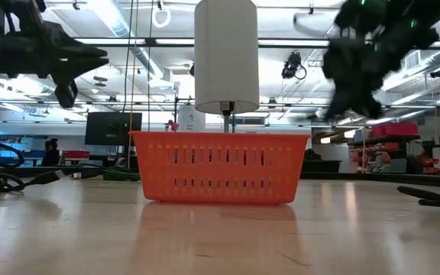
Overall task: Pick & Place USB Port
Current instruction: Put the black charger cable into the orange bin
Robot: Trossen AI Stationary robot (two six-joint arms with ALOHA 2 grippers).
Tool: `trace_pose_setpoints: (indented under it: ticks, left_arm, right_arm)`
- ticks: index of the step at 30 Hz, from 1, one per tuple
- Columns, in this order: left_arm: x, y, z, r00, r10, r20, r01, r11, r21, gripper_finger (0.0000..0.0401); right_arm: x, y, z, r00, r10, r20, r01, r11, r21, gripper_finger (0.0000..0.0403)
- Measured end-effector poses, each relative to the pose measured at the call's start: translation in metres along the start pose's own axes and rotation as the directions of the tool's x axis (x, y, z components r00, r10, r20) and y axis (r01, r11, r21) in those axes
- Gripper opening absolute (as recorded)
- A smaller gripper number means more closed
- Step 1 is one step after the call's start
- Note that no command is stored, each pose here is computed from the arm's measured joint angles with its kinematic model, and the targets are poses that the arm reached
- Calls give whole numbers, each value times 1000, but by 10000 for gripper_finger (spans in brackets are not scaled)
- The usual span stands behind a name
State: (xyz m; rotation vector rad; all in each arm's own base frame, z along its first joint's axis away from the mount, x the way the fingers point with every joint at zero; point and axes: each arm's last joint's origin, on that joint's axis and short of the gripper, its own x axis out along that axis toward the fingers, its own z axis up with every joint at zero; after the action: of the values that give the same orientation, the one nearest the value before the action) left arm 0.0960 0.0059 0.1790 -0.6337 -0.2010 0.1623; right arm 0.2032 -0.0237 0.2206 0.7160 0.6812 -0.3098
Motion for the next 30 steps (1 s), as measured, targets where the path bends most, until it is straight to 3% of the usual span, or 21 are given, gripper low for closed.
trace_pose_setpoints:
  ticks: [4,8,14,20,25,30]
  left_arm:
    - [1,-7,6,994,-100,42,101,995,-17,60]
    - [7,-16,7,984,-167,59,168,986,-3,60]
    - [27,-28,-3,984,-173,36,171,983,68,60]
    - [72,-75,0,969,-241,-55,247,945,213,68]
    - [119,-117,-2,961,-258,-102,277,901,333,113]
    - [157,-137,-8,970,-222,-101,244,898,366,170]
  right_arm:
    - [-16,38,14,970,208,123,-193,973,-123,0]
    - [-28,72,22,922,331,200,-283,930,-233,0]
    - [-34,107,24,896,372,241,-283,899,-334,0]
    - [-21,132,20,872,413,263,-299,874,-383,0]
    - [-11,143,14,847,462,264,-327,843,-428,0]
    - [-16,155,5,817,513,263,-343,799,-494,0]
